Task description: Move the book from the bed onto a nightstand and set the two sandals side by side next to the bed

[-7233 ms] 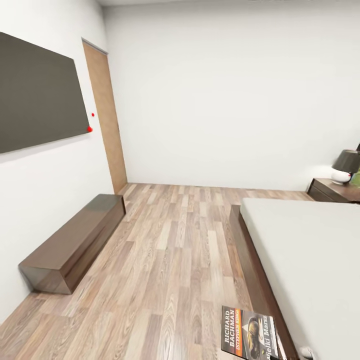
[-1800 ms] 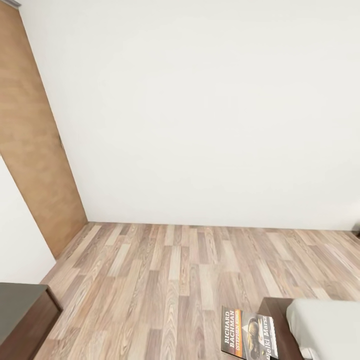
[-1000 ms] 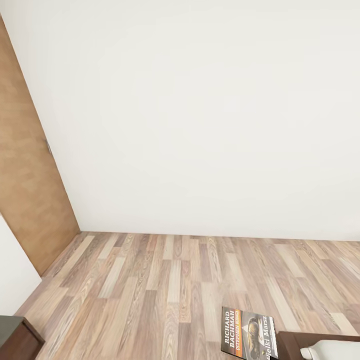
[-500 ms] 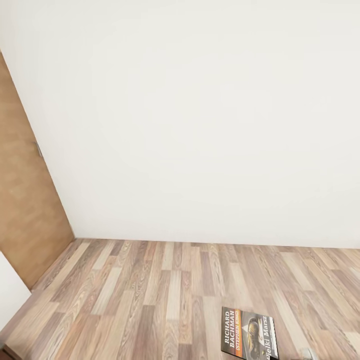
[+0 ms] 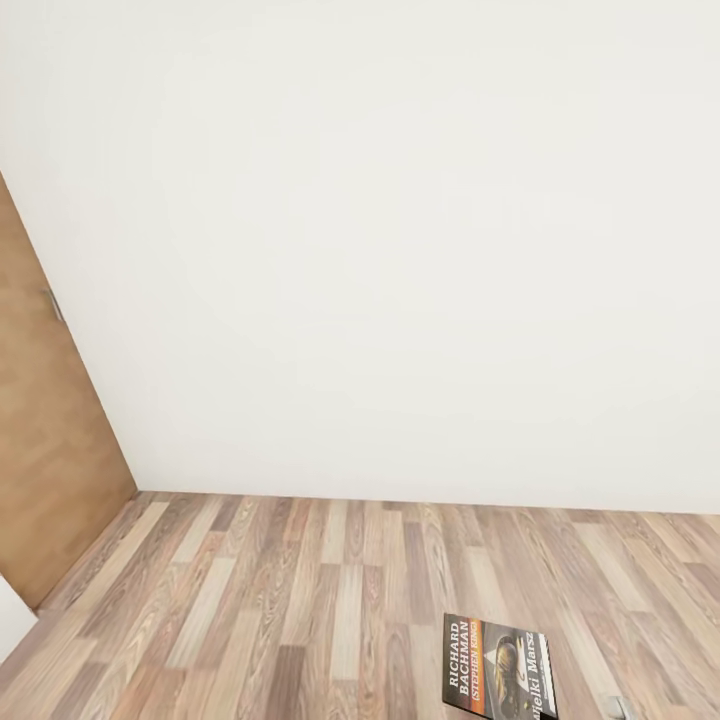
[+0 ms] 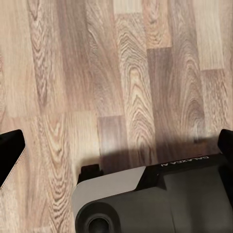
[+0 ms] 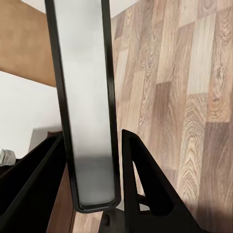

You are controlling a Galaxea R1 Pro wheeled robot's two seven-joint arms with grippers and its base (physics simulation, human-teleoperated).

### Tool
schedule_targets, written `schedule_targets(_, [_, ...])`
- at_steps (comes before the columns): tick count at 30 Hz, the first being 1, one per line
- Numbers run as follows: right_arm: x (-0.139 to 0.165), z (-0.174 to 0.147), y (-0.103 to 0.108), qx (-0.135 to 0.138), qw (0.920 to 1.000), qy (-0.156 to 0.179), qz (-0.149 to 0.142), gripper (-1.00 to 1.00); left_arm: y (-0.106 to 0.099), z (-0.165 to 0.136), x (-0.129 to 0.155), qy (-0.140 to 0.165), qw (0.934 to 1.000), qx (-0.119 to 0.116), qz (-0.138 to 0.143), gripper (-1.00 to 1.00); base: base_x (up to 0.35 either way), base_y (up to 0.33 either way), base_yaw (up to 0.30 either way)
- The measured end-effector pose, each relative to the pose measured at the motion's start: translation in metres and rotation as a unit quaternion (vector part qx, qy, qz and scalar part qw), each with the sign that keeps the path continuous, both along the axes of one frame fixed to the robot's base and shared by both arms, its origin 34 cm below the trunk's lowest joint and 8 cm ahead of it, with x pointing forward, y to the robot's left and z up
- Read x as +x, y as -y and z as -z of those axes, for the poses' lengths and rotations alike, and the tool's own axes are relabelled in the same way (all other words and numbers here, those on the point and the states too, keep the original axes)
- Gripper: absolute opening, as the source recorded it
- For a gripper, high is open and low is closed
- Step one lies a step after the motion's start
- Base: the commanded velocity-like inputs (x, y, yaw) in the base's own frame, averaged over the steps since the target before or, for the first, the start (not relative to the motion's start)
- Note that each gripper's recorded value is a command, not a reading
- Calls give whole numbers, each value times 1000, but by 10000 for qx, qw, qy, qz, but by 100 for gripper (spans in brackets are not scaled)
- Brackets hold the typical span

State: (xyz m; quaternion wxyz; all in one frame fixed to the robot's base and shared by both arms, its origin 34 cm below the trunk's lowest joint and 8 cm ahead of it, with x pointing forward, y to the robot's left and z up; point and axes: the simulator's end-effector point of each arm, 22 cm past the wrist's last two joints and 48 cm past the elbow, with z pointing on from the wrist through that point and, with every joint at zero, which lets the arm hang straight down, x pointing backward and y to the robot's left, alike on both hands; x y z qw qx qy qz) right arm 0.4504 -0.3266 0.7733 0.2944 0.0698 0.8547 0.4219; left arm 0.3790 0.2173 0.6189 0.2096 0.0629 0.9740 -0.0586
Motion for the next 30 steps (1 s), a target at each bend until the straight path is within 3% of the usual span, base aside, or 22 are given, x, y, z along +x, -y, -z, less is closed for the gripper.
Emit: schedule_targets(30, [0,0,0,-4,10000,-2,2,-100,1,0,0,0,10000,-4,13,100,329,0,0])
